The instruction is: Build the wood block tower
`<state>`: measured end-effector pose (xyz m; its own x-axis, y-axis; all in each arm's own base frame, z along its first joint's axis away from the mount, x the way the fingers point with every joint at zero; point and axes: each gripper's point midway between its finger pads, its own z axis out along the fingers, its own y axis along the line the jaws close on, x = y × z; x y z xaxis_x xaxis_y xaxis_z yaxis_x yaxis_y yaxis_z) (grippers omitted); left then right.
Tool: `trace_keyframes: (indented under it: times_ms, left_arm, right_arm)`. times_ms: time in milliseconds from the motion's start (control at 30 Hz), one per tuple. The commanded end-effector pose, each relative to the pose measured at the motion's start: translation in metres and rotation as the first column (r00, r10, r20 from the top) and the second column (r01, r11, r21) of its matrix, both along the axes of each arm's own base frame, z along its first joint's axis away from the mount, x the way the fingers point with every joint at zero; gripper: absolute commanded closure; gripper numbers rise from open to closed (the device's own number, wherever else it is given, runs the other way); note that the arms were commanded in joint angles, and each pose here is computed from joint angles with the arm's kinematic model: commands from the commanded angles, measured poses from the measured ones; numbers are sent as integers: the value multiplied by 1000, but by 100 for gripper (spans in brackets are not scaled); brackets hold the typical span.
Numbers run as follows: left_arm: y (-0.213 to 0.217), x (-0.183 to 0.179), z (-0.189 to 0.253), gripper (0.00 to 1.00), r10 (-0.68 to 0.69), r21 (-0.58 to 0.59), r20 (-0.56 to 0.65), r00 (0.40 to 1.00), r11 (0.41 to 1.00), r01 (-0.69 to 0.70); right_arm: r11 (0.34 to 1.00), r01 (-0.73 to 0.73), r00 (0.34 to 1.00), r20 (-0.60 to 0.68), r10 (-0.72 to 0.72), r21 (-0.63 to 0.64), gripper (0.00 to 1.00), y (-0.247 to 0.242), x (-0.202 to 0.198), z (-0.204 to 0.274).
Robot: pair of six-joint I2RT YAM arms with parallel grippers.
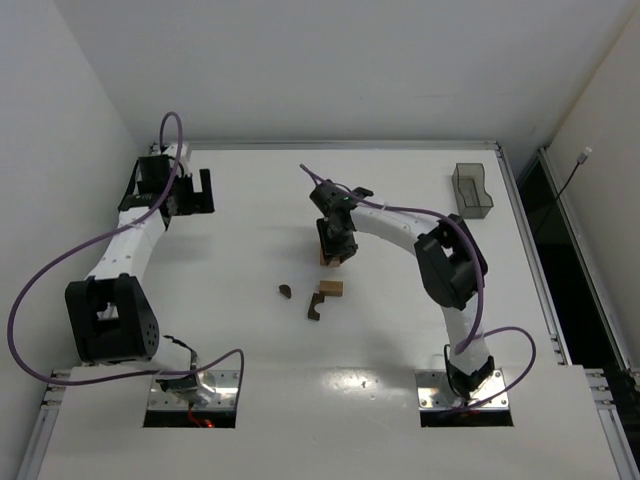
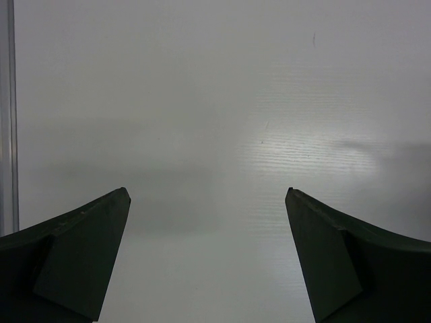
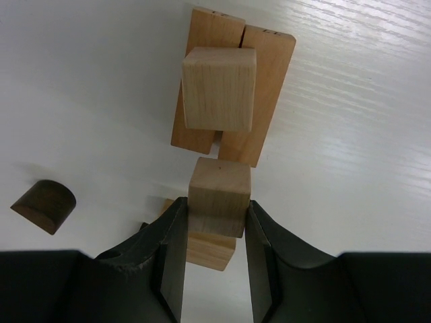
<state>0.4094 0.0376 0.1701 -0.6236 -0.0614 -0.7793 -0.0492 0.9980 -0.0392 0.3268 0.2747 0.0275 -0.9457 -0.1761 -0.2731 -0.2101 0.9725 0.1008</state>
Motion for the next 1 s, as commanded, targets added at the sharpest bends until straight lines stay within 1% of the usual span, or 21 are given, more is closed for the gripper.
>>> trace_keyframes:
  times_ms: [0, 333, 733, 800, 967]
  left_arm:
    - [-1, 9, 14, 0, 2, 1, 43, 999, 1000, -2]
    - [0, 12, 7, 0, 2, -1, 25, 1000, 1000, -2]
    - [0, 15, 7, 0, 2, -1, 25, 1000, 1000, -2]
    - [1, 16, 11, 0, -3, 7, 34, 999, 1000, 3]
    - [1, 17, 8, 0, -3, 6, 25, 1000, 1000, 3]
  right_arm:
    - [997, 1, 1000, 14, -2, 76, 100, 16, 11, 14]
    - [997, 19, 1000, 7, -20, 74, 100, 18, 19, 5]
    - [999, 38, 999, 4, -38, 36, 100, 11, 26, -6]
    - [999, 31, 999, 27, -33, 40, 100, 13, 31, -4]
    - [999, 41, 999, 20, -42, 34, 100, 9, 33, -7]
